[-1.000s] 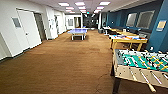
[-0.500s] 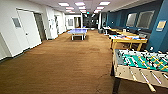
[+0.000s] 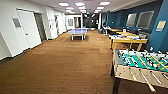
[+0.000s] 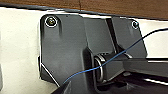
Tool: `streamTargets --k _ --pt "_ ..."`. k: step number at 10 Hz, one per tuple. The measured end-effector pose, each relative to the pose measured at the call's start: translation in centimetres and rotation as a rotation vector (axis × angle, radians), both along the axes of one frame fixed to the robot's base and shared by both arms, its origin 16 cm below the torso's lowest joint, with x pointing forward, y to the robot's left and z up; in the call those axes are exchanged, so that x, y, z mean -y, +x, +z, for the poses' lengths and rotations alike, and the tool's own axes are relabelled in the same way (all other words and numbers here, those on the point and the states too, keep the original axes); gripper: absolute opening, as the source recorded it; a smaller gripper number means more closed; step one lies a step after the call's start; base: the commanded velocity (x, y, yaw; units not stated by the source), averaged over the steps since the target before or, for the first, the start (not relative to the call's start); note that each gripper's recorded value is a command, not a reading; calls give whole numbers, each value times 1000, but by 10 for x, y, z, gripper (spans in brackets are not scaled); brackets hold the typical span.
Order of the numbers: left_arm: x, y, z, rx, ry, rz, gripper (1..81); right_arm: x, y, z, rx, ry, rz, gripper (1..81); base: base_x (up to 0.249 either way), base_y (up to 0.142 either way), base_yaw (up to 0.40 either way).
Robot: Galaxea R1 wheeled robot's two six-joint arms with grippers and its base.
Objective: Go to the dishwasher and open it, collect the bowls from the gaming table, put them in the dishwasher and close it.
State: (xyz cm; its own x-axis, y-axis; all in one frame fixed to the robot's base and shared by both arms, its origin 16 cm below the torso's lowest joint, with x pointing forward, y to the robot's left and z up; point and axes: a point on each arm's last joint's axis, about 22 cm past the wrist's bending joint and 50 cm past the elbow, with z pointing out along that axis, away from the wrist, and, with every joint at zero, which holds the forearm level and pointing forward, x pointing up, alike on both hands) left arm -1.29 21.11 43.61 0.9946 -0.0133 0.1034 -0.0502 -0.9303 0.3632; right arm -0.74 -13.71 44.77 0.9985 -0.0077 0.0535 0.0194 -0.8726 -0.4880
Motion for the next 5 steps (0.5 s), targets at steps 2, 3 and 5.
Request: streamTargets --k 2,3,5 --pt "0 -14 0 -22 0 -3 811 0 -14 0 -18 -4 8 811 127 0 0" --pt "0 1 0 -1 0 -1 811 0 -1 -1 -2 -3 7 811 133 0 0" --pt "0 7 0 10 0 1 811 0 5 0 9 -1 4 811 137 0 0"
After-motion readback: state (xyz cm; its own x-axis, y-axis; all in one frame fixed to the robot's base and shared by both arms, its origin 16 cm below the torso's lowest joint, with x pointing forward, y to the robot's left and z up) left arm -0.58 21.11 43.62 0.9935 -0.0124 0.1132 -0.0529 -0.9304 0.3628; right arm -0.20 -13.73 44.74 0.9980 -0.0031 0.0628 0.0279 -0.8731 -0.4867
